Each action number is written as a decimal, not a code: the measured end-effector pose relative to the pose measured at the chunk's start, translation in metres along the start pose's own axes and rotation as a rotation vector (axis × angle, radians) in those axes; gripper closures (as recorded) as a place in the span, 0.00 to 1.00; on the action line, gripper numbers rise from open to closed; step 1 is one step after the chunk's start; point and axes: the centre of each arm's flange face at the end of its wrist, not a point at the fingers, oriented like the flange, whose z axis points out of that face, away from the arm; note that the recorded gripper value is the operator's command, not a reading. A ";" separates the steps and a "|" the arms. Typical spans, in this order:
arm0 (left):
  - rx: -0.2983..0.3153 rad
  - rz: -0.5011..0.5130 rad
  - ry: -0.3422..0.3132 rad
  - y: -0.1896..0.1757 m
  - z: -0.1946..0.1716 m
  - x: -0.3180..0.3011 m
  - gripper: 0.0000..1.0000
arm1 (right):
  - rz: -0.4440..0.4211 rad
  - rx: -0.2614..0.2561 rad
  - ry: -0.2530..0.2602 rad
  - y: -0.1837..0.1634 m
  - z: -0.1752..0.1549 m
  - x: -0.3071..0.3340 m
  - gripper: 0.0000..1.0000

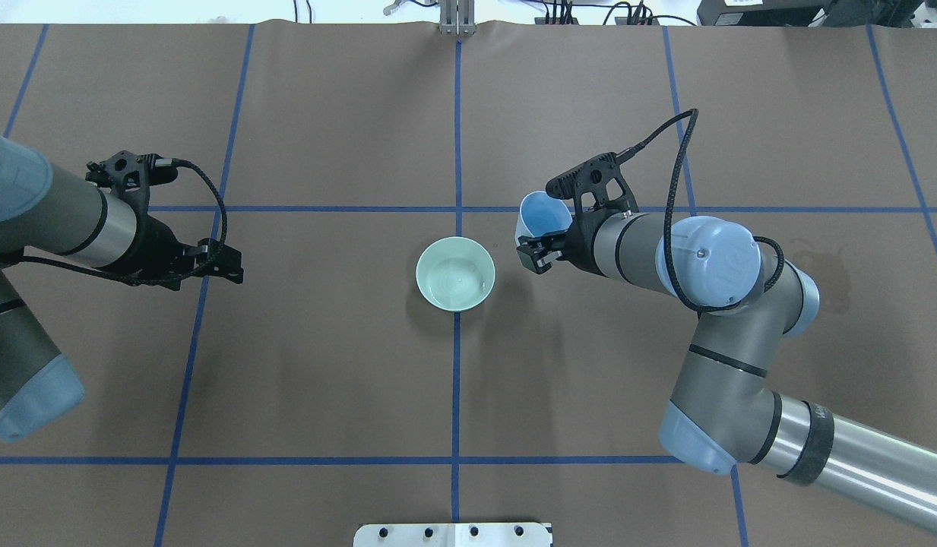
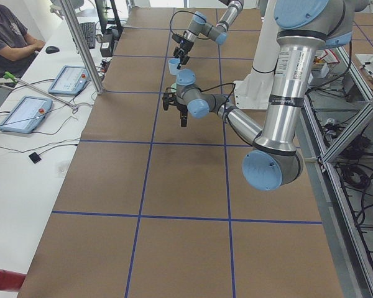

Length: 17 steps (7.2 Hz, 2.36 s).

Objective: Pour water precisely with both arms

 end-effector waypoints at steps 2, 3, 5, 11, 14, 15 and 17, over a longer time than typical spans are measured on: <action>0.000 -0.003 0.000 0.000 0.000 0.000 0.01 | -0.114 -0.092 0.106 -0.017 -0.007 -0.022 1.00; -0.002 -0.005 -0.002 0.000 0.001 -0.001 0.01 | -0.164 -0.129 0.148 -0.019 -0.006 -0.034 1.00; -0.005 -0.009 -0.009 -0.001 0.005 -0.003 0.01 | -0.258 -0.196 0.212 -0.018 -0.002 -0.051 1.00; -0.017 -0.020 -0.034 -0.006 0.022 -0.015 0.01 | -0.561 -0.436 0.299 -0.053 0.011 -0.105 1.00; -0.020 -0.023 -0.045 -0.009 0.028 -0.020 0.01 | -0.713 -0.565 0.318 -0.072 0.031 -0.126 1.00; -0.021 -0.025 -0.047 -0.010 0.029 -0.020 0.01 | -0.770 -0.613 0.322 -0.079 0.034 -0.133 1.00; -0.023 -0.031 -0.055 -0.012 0.033 -0.023 0.01 | -0.830 -0.690 0.330 -0.095 0.055 -0.152 1.00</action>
